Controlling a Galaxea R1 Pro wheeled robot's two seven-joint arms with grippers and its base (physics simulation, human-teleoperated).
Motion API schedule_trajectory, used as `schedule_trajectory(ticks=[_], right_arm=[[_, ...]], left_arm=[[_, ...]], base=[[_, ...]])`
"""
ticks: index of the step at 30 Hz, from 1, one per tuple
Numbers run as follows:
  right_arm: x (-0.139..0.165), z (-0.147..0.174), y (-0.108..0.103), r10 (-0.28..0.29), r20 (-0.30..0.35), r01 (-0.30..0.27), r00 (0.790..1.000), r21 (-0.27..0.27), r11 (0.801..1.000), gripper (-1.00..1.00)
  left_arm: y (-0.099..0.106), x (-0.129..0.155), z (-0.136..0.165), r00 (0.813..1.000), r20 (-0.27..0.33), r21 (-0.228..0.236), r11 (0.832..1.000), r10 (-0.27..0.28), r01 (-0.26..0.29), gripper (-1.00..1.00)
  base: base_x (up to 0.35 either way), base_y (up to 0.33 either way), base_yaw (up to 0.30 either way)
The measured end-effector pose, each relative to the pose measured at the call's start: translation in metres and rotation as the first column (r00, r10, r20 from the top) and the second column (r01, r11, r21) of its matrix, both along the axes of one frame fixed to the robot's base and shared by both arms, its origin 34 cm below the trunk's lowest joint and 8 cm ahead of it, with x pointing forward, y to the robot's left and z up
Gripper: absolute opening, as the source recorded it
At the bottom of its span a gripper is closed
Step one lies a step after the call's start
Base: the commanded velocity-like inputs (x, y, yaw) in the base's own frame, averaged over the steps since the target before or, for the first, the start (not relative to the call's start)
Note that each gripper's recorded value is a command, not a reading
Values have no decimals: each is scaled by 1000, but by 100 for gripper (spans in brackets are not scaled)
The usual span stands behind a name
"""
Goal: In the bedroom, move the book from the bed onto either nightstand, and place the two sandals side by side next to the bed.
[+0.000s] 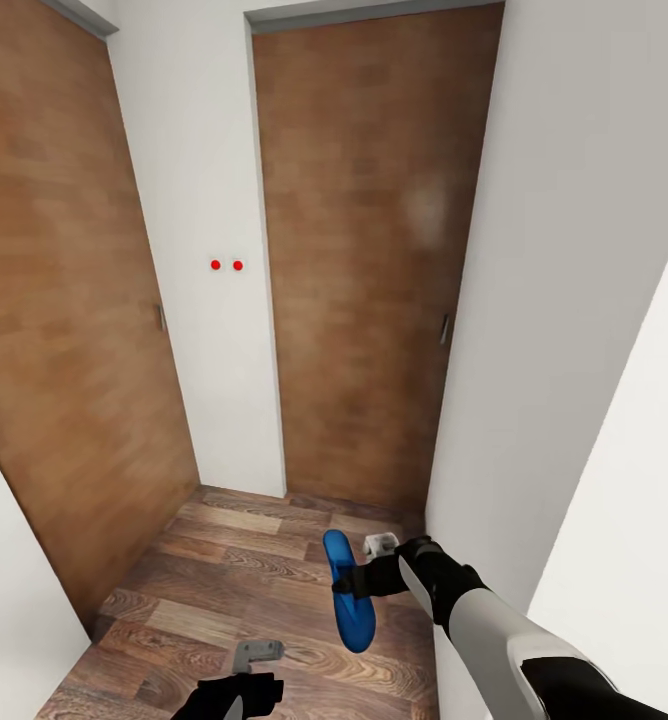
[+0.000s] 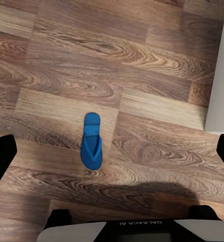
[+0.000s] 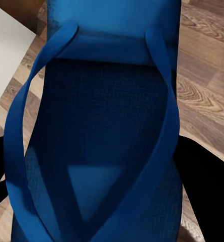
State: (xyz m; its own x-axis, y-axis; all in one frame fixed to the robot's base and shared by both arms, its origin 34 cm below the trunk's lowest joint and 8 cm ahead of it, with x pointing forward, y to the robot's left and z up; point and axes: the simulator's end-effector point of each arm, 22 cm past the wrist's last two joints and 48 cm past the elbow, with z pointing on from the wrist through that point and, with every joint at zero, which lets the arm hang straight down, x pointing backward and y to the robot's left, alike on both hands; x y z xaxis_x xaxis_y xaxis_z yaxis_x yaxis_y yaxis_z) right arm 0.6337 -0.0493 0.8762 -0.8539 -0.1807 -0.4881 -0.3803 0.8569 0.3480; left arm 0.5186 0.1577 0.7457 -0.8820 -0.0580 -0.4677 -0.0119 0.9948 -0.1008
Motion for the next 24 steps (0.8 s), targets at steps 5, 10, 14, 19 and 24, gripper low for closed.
schedule_trajectory(ticks=[5, 10, 14, 19, 24], right_arm=[[0, 0, 0, 0, 0, 0, 1000, 1, 1000, -100], [0, 0, 0, 0, 0, 0, 1000, 2, 1000, -100], [0, 0, 0, 0, 0, 0, 1000, 2, 1000, -100], [0, 0, 0, 0, 0, 0, 1000, 2, 1000, -100], [0, 0, 0, 0, 0, 0, 1000, 2, 1000, -100]], left_arm=[[0, 0, 0, 1000, -1, 0, 1000, 0, 0, 100], [1, -1, 0, 1000, -2, 0, 1000, 0, 0, 100], [1, -1, -1, 1000, -2, 0, 1000, 0, 0, 100], [1, -1, -1, 1000, -2, 0, 1000, 0, 0, 100], [1, -1, -1, 1000, -2, 0, 1000, 0, 0, 100]], base=[[0, -30, 0], [0, -8, 0], [0, -2, 0], [0, -1, -49], [0, 0, -93]])
